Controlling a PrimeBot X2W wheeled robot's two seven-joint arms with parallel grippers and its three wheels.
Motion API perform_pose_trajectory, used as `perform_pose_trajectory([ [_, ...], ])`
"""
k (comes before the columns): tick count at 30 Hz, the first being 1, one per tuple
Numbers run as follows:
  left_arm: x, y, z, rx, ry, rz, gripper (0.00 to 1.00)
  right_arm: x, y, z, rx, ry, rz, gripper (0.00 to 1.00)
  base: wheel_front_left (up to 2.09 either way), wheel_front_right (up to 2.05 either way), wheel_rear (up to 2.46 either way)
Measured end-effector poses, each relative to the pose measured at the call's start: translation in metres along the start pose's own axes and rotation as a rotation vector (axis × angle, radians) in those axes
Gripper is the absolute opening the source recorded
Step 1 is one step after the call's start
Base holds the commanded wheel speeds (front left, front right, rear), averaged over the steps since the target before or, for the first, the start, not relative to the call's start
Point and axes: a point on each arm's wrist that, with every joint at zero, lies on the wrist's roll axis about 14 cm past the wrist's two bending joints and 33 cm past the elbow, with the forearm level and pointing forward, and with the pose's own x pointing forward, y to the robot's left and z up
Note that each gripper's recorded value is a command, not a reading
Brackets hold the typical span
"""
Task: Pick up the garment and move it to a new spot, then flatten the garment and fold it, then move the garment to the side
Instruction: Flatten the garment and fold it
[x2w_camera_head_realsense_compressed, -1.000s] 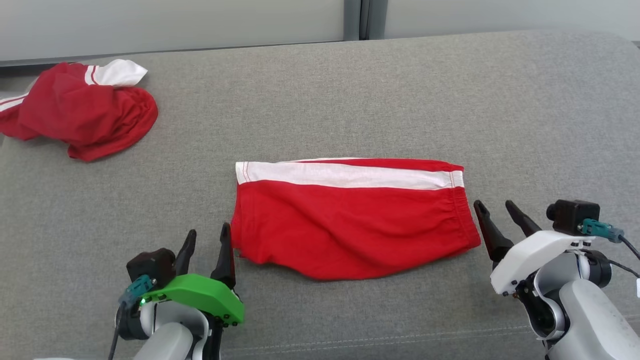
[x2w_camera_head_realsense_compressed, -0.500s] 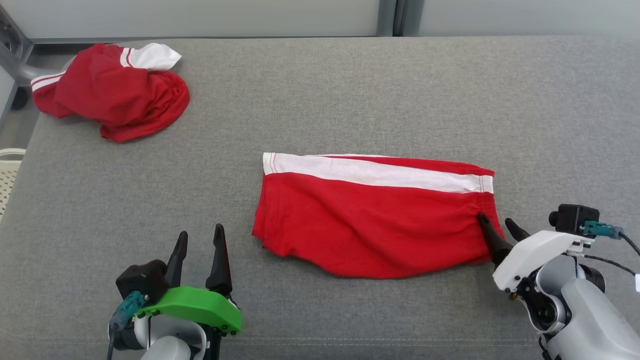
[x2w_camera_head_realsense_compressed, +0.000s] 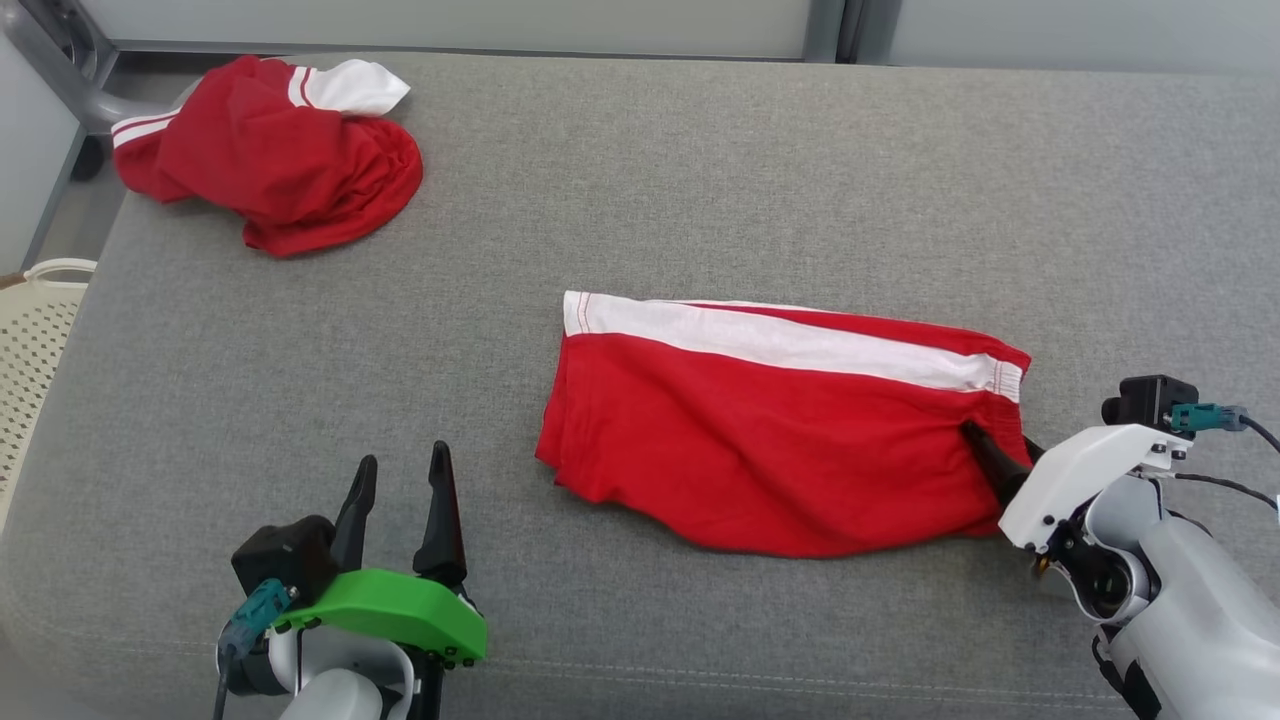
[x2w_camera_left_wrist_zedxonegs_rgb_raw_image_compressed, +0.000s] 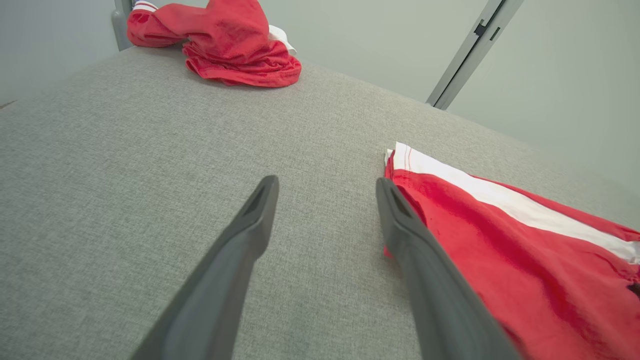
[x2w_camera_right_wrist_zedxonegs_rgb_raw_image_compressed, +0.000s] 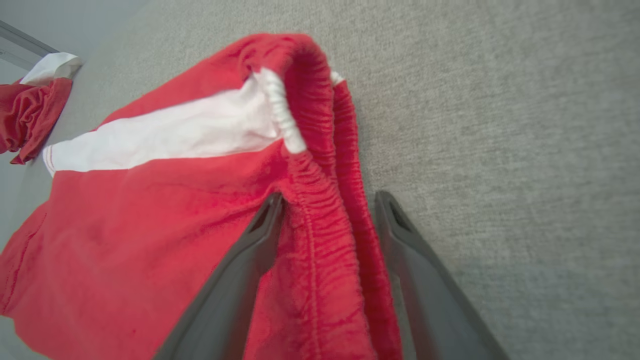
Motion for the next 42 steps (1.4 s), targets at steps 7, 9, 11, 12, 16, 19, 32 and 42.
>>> perform_pose_trajectory([
  [7, -0.001, -0.003, 0.002, 0.005, -0.006, -0.014, 1.00, -0.005, 0.003, 0.001, 0.005, 0.010, 0.020, 0.00, 0.00, 0.00, 0.00],
  [9, -0.002, -0.006, 0.002, 0.008, -0.005, -0.027, 1.00, -0.009, 0.010, 0.006, 0.034, 0.011, 0.050, 0.00, 0.00, 0.00, 0.00],
  [11, -0.002, -0.010, 0.005, 0.020, -0.012, -0.043, 1.00, -0.015, 0.005, 0.016, 0.039, -0.002, 0.051, 0.00, 0.00, 0.00, 0.00],
  [12, -0.001, -0.012, 0.007, 0.025, -0.018, -0.052, 1.00, -0.020, -0.001, 0.020, 0.026, -0.004, 0.042, 0.00, 0.00, 0.00, 0.00],
  [16, 0.000, -0.021, 0.013, 0.033, -0.032, -0.080, 1.00, -0.034, -0.022, 0.036, 0.000, -0.024, 0.001, 0.00, 0.00, 0.00, 0.00],
  [19, 0.001, -0.031, 0.018, 0.044, -0.045, -0.112, 1.00, -0.049, -0.042, 0.049, -0.026, -0.036, -0.041, 0.00, 0.00, 0.00, 0.00],
  [32, 0.004, -0.062, 0.016, 0.096, -0.030, -0.209, 1.00, -0.108, -0.106, 0.089, -0.066, -0.103, -0.204, 0.00, 0.00, 0.00, 0.00],
  [42, 0.008, -0.062, 0.021, 0.102, -0.047, -0.205, 1.00, -0.103, -0.074, 0.091, -0.045, -0.099, -0.111, 0.00, 0.00, 0.00, 0.00],
])
